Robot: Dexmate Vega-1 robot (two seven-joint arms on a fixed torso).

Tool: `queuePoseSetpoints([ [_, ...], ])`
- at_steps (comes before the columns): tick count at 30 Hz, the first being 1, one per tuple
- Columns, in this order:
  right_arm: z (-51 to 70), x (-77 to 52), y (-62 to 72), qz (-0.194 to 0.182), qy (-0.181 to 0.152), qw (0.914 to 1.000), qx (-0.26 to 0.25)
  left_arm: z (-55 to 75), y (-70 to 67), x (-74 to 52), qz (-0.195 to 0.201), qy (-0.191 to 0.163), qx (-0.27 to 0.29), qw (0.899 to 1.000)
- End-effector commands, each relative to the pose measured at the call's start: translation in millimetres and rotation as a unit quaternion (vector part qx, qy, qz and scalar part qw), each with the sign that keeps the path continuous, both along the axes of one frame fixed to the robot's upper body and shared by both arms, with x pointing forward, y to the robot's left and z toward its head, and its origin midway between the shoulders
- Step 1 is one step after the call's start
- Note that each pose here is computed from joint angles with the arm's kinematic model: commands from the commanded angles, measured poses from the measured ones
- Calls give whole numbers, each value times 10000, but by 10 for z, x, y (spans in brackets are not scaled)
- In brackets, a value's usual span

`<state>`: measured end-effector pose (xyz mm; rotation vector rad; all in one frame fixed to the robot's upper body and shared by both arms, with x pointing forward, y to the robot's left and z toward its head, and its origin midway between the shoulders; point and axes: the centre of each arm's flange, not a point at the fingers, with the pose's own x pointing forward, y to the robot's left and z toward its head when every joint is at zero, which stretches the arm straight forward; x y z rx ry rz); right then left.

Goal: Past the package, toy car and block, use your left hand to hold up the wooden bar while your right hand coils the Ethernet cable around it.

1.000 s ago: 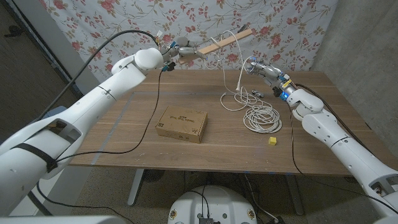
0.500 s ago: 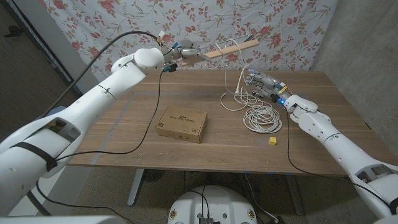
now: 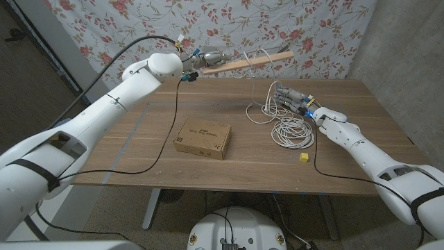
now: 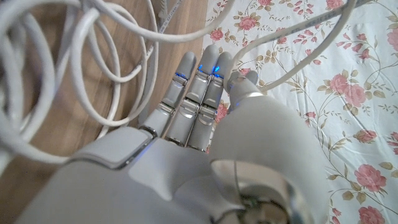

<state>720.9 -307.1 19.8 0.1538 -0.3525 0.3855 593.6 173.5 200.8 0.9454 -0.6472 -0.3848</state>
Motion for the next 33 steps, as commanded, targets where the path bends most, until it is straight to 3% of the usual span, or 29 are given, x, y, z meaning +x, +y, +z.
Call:
queuePoseSetpoints([
  [1, 88, 225, -42, -232, 135, 9996, -80, -41, 59, -58, -14, 183, 90, 9998],
  [8, 248, 268, -81, -404, 36, 9992, -37, -72, 52, -19, -77, 501, 346, 9981],
  [16, 446, 293, -15, -420, -93, 9990, -112, -98, 19, 55, -110, 918, 714, 9932],
  [25, 691, 271, 94, -292, -289, 9988, -277, -135, -6, 106, -106, 1203, 948, 9881],
  [33, 873, 219, 114, -79, -496, 9983, -291, -158, -23, 122, -58, 1324, 1058, 9855],
])
